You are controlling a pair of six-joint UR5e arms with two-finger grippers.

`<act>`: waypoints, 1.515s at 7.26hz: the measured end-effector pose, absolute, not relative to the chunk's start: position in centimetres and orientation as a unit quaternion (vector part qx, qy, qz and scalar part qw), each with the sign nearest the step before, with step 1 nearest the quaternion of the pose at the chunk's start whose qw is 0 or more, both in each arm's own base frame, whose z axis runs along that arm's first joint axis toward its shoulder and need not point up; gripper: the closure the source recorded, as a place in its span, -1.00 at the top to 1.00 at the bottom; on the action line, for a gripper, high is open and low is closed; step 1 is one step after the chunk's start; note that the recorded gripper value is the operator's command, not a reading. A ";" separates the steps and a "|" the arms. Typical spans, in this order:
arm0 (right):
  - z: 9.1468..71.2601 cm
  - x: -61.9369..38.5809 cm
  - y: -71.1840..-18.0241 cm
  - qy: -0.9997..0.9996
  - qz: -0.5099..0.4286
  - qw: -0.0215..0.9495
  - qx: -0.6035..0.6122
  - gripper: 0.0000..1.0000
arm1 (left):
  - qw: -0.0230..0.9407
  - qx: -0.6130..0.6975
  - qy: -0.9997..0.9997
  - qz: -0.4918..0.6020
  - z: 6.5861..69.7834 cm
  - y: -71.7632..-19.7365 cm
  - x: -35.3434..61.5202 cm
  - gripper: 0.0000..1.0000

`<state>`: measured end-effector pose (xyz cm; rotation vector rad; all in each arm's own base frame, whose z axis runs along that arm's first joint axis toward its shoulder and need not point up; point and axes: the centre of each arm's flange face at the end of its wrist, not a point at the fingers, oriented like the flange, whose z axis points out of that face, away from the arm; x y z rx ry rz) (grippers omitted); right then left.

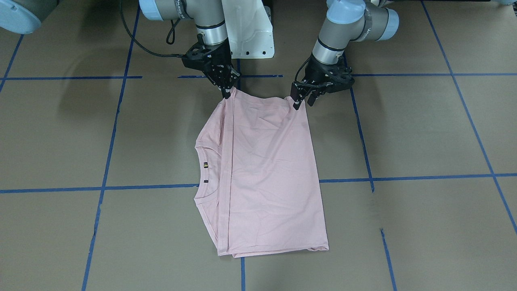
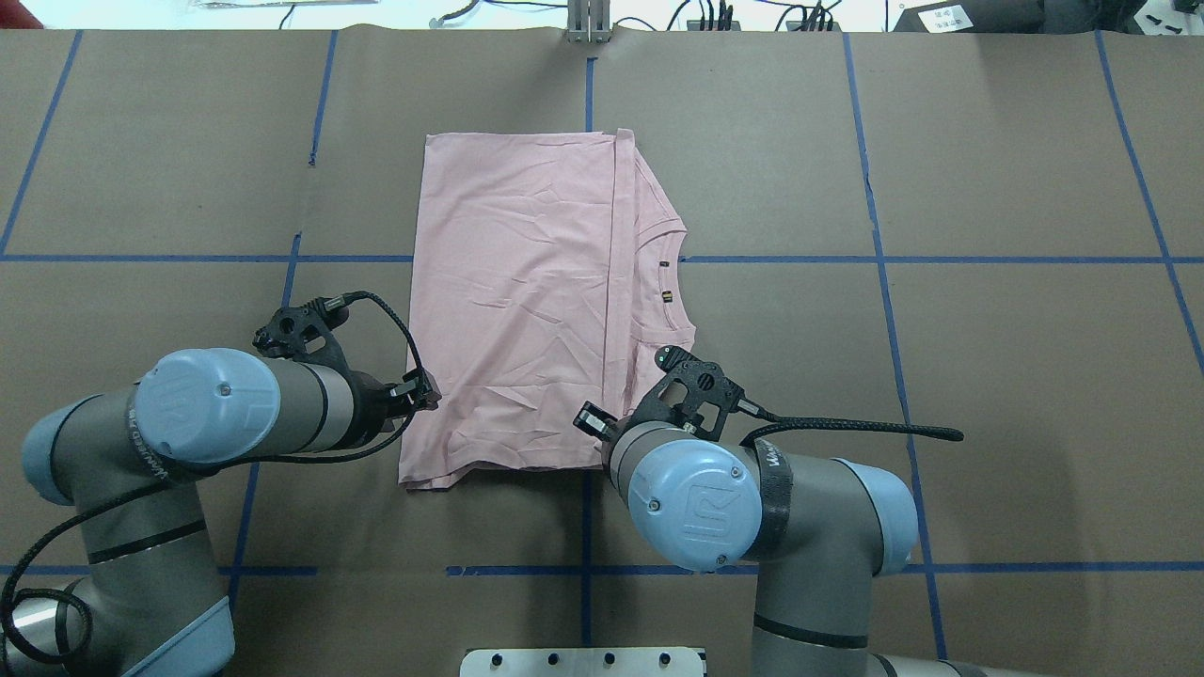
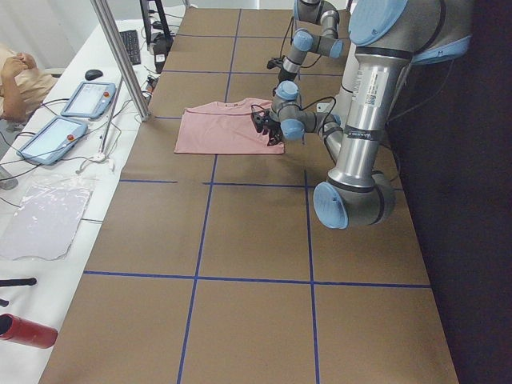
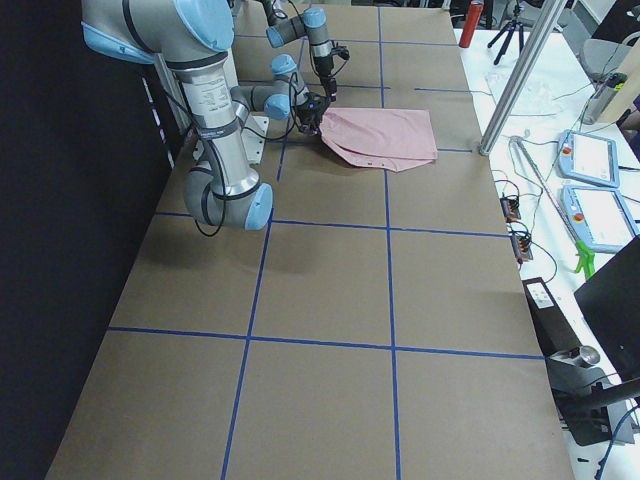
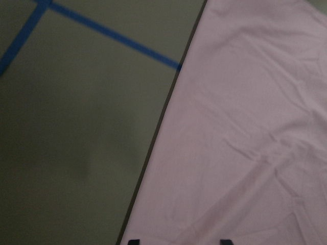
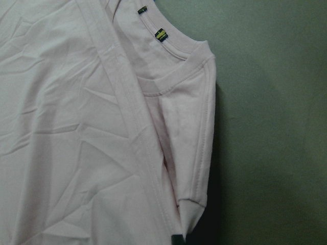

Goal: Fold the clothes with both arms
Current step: 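Move the left gripper to the shirt's near corner and grasp it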

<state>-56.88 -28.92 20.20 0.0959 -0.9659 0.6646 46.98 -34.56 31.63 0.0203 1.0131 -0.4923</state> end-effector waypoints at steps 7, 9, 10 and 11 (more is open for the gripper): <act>20.1 -56.9 -28.9 -0.457 0.313 0.832 0.045 -1.00 | 0.861 -0.015 0.453 -0.230 34.5 -32.0 50.5 0.23; 20.0 -56.9 -28.9 -0.458 0.312 0.831 0.044 -1.00 | 0.863 -0.019 0.451 -0.228 34.7 -31.4 50.9 0.18; 19.9 -56.9 -28.8 -0.458 0.312 0.831 0.044 -1.00 | 0.863 -0.020 0.451 -0.228 34.7 -31.4 50.9 -0.06; 19.8 -56.9 -28.8 -0.459 0.311 0.831 0.044 -1.00 | 0.862 -0.021 0.452 -0.230 34.6 -31.3 50.9 -0.89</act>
